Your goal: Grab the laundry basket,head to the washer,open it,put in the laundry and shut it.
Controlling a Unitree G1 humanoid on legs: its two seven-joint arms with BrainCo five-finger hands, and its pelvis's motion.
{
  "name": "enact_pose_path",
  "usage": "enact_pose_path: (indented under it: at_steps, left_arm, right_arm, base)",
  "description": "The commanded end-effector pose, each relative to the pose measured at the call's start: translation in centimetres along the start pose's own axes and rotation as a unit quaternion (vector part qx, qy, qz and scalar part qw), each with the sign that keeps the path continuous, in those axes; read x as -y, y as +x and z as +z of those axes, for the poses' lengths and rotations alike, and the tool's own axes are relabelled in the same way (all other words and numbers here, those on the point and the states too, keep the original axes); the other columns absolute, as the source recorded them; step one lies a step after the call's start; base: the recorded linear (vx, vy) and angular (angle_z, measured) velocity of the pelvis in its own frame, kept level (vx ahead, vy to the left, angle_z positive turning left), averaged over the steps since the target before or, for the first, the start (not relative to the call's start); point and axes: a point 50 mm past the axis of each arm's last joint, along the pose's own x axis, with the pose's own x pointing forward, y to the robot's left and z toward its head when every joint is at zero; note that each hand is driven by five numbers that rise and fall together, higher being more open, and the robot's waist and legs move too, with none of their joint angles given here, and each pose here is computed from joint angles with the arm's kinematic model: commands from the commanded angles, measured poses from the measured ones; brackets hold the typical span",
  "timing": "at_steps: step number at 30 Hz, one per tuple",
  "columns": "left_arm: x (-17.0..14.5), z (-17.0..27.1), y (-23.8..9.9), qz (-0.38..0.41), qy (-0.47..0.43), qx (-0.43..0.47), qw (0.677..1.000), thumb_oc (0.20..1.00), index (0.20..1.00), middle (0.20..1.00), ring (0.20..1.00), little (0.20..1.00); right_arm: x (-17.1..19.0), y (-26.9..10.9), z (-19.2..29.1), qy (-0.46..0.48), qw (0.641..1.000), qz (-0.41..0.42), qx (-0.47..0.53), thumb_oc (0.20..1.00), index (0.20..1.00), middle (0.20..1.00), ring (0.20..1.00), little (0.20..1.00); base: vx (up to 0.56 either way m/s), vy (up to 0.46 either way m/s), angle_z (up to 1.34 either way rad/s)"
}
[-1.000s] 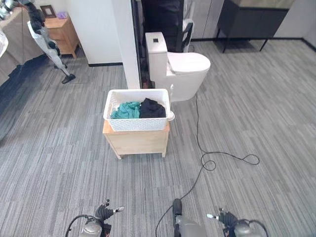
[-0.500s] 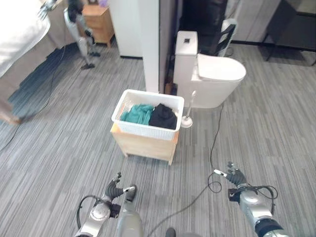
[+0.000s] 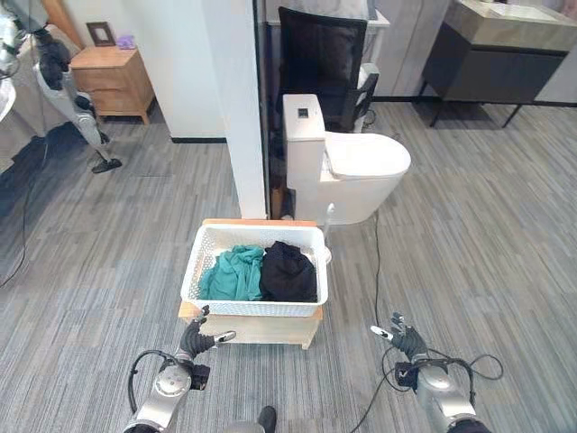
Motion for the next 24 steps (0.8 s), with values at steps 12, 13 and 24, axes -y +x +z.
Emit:
enact_pose_path:
  at_steps: [12,13,24]
  left_arm:
    - [-12.0,9.3,-2.7,0.268,0.083,0.198,0.939,1.0,1.0,1.0,1.0,1.0]
    - [-12.0,9.4,-2.6,0.268,0.083,0.199,0.939,1.0,1.0,1.0,1.0,1.0]
    - [-10.9,12.8,2.0,0.222,0.086,0.179,0.955,1.0,1.0,1.0,1.0,1.0]
  right_arm:
    - [2.4,-0.2,1.4,-0.052,0.998,-0.011,0.016,1.0,1.0,1.0,1.0,1.0]
    - [2.4,-0.2,1.4,-0.052,0.998,-0.011,0.016,1.0,1.0,1.0,1.0,1.0]
    - [1.9,1.4,6.6,-0.078,0.994,-0.005,0.076,1.0,1.0,1.0,1.0,1.0]
  base:
    - [0.07,-0.073,-0.04]
    - [0.05,-0.033,0.25]
    - [0.03,-0.016,0.06]
